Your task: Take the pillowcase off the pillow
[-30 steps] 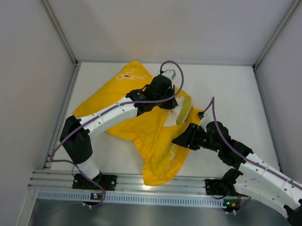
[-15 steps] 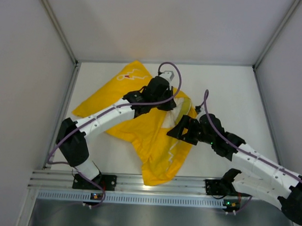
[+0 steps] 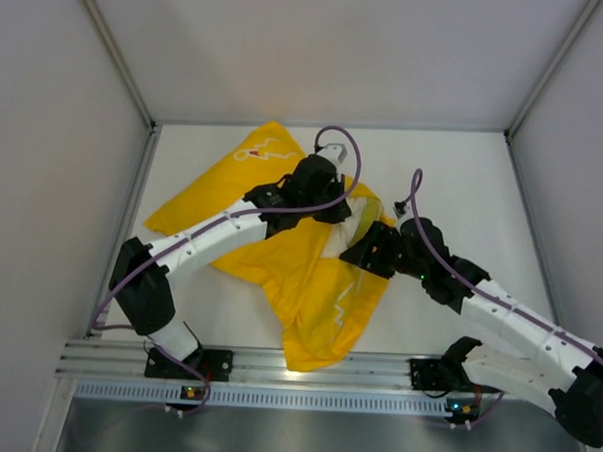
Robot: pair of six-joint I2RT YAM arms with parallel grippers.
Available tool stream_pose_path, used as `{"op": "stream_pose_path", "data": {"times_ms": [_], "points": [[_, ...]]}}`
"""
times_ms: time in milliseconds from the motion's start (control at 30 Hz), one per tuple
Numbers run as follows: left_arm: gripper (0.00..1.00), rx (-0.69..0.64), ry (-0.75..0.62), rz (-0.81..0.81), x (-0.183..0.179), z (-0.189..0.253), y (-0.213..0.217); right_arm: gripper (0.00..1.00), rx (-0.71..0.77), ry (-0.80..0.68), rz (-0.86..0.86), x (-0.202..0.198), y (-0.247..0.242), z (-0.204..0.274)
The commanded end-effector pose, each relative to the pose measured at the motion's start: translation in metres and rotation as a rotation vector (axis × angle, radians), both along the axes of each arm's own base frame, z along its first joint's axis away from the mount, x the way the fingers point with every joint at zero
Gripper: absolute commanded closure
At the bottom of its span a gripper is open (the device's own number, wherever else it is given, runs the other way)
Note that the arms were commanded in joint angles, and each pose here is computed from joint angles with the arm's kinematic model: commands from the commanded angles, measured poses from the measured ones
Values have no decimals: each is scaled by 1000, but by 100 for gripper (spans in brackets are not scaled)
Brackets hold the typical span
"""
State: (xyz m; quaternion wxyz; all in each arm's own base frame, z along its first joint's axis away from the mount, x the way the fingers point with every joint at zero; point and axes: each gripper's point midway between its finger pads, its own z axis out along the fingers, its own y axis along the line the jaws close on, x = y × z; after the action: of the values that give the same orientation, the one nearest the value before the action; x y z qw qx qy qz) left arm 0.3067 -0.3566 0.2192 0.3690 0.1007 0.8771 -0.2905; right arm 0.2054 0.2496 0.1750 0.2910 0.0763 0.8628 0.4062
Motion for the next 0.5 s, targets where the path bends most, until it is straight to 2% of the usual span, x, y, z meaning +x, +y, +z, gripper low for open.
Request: {"op": "stream_pose_path", "data": {"times_ms": [0, 100, 133, 167, 267, 333, 467], "points": [[100, -146, -120, -21, 2, 57, -10, 48, 43, -67, 3, 13, 8, 23], [100, -146, -122, -22, 2, 58, -10, 56, 43, -59, 12, 15, 12, 19], [100, -148, -124, -22, 2, 59, -10, 62, 40, -49, 15, 16, 14, 16], [100, -147, -125, -22, 2, 59, -10, 74, 54, -54, 30, 15, 17, 18], [100, -140, -133, -16, 4, 60, -9, 92, 79, -58, 53, 11, 20, 20], [100, -134, -136, -14, 6, 59, -10, 99, 82, -59, 53, 8, 17, 19], [100, -119, -136, 6, 12, 54, -10, 100, 86, -56, 63, -1, 12, 18]]}}
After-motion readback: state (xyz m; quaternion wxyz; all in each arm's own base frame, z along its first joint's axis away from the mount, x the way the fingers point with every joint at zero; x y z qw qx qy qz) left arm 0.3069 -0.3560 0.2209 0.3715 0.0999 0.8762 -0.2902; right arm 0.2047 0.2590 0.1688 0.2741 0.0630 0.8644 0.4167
